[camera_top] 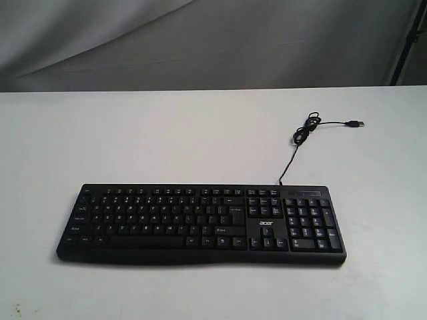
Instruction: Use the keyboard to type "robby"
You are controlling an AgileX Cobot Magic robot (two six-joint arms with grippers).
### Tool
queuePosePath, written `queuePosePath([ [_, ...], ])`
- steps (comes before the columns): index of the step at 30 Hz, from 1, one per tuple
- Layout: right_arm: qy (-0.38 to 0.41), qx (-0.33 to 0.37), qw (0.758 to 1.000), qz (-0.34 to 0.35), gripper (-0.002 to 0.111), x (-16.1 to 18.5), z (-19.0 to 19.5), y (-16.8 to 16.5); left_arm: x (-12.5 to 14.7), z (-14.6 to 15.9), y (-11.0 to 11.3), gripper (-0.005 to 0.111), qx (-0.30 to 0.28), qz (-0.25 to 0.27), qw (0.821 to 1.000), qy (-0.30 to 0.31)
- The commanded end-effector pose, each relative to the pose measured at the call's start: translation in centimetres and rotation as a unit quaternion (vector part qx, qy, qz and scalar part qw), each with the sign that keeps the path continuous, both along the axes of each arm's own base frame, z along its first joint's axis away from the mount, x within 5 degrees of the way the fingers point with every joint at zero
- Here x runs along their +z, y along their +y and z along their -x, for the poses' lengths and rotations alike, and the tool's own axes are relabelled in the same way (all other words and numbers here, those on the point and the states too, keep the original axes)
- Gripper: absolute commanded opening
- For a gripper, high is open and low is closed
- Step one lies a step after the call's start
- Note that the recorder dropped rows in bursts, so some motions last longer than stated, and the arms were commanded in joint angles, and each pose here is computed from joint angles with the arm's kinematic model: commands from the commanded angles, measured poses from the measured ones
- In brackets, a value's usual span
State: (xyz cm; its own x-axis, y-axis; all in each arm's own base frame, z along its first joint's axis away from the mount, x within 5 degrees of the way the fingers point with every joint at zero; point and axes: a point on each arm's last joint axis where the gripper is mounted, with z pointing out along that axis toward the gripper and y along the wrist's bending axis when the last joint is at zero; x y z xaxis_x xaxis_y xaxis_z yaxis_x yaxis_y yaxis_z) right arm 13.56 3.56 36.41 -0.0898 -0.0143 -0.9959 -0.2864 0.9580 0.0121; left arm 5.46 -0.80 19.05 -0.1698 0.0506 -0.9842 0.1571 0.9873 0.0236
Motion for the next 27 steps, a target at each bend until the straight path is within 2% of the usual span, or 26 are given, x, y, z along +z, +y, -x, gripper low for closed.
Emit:
queuePosePath([
  [1, -0.036, -0.106, 0.993, -0.029, 0.0, -3.6, 4.6, -2.8, -0.1, 0.0, 0.0, 0.0, -0.003, -0.001, 1.0, -0.003],
  [4, -0.043, -0.153, 0.987, -0.031, 0.0, -7.2, 6.6, -3.5, -0.1, 0.0, 0.0, 0.0, -0.003, -0.001, 1.0, -0.003],
  [8, -0.003, -0.136, 0.991, -0.004, 0.0, -11.6, 7.8, -3.0, -0.1, 0.0, 0.0, 0.0, -0.003, -0.001, 1.0, -0.003],
  [13, 0.006, -0.12, 0.992, 0.021, 0.0, -13.9, 8.4, -2.8, -0.1, 0.0, 0.0, 0.0, -0.003, -0.001, 1.0, -0.003],
  [16, 0.015, -0.116, 0.993, 0.014, 0.0, -15.0, 8.4, -2.8, -0.1, 0.0, 0.0, 0.0, -0.003, -0.001, 1.0, -0.003],
  [20, 0.023, -0.122, 0.991, -0.042, 0.0, -15.2, 8.4, -2.8, -0.1, 0.0, 0.0, 0.0, -0.003, -0.001, 1.0, -0.003],
  [24, -0.018, -0.142, 0.968, -0.207, 0.0, -14.0, 8.3, -3.2, -0.1, 0.0, 0.0, 0.0, -0.003, -0.001, 1.0, -0.003],
  [27, -0.026, -0.139, 0.967, -0.212, 0.0, -13.9, 8.3, -3.2, -0.1, 0.0, 0.0, 0.0, -0.003, -0.001, 1.0, -0.003],
])
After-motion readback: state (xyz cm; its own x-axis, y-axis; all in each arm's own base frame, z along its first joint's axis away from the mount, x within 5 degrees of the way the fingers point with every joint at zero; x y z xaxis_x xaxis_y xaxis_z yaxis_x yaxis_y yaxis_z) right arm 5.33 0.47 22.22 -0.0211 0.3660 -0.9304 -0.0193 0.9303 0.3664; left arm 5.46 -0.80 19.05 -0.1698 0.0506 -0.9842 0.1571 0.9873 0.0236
